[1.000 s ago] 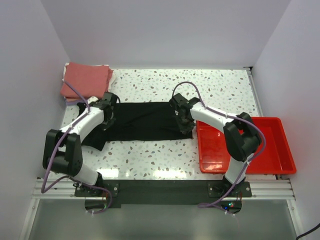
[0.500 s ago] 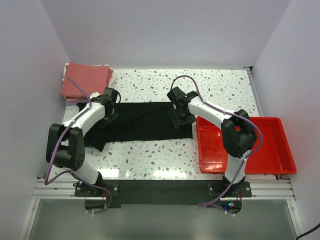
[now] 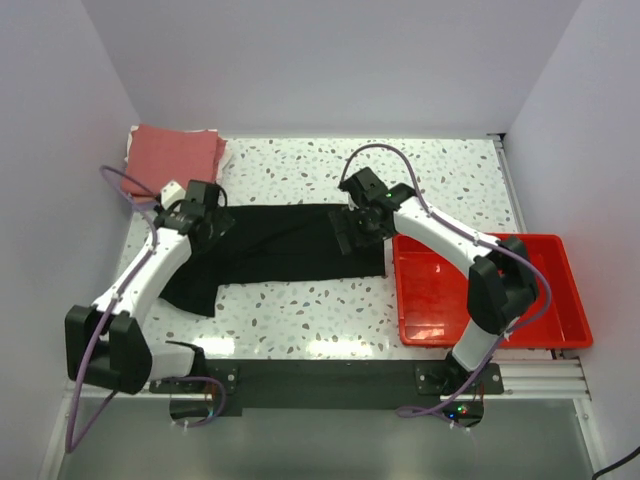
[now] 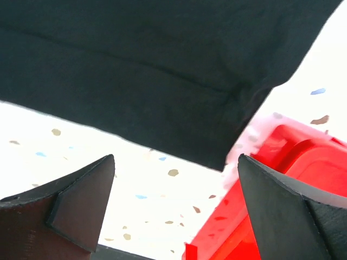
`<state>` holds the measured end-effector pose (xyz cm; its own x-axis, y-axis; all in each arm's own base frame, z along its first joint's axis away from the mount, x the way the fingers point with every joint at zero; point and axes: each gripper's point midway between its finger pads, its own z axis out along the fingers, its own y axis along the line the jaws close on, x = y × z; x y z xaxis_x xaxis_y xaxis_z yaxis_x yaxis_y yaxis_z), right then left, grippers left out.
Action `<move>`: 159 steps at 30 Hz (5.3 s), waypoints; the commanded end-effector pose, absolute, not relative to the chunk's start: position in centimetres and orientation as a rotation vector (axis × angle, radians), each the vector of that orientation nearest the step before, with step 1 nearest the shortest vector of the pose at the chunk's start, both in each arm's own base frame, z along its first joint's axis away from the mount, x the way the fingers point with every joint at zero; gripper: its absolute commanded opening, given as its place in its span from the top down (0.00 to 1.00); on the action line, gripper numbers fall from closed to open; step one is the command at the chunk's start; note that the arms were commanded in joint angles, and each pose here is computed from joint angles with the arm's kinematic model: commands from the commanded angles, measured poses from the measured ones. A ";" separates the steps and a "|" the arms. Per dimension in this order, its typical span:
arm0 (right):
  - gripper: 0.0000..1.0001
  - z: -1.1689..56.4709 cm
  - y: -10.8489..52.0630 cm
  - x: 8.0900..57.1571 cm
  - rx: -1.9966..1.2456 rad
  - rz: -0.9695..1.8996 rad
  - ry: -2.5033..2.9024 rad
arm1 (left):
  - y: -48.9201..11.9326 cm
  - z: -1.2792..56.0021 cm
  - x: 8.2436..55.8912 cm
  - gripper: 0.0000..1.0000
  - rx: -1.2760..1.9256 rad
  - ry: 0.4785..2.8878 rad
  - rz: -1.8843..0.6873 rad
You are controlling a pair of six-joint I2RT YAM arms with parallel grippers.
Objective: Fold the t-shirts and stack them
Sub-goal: Fold the tshirt
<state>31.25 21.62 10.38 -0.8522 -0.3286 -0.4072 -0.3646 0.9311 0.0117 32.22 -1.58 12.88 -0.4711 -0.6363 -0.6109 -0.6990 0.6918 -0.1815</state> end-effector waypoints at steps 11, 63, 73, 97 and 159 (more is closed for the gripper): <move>0.01 11.3 23.9 29.6 -0.585 0.354 2.601 | -0.9 4.1 19.4 0.15 -1.387 2.241 0.076; 0.01 9.6 21.1 30.0 -0.545 0.134 2.662 | 5.0 10.0 33.7 0.73 -1.127 2.171 0.238; 0.01 10.0 21.0 29.9 -0.538 0.134 2.651 | 5.0 11.7 33.9 0.04 -1.134 2.150 0.225; 0.01 10.7 27.2 37.4 -0.564 0.273 2.465 | 2.9 5.8 36.1 0.00 -1.127 2.220 0.094; 0.01 4.8 30.2 2.6 -1.245 0.717 2.681 | -23.8 -2.1 43.0 0.00 -0.092 2.593 0.051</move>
<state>2.52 26.40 2.88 -0.6973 -0.6871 -0.2042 -0.7126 0.6338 0.3008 43.04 -22.16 1.69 -0.7788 -0.1562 -0.6075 -0.1892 0.9819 -0.0099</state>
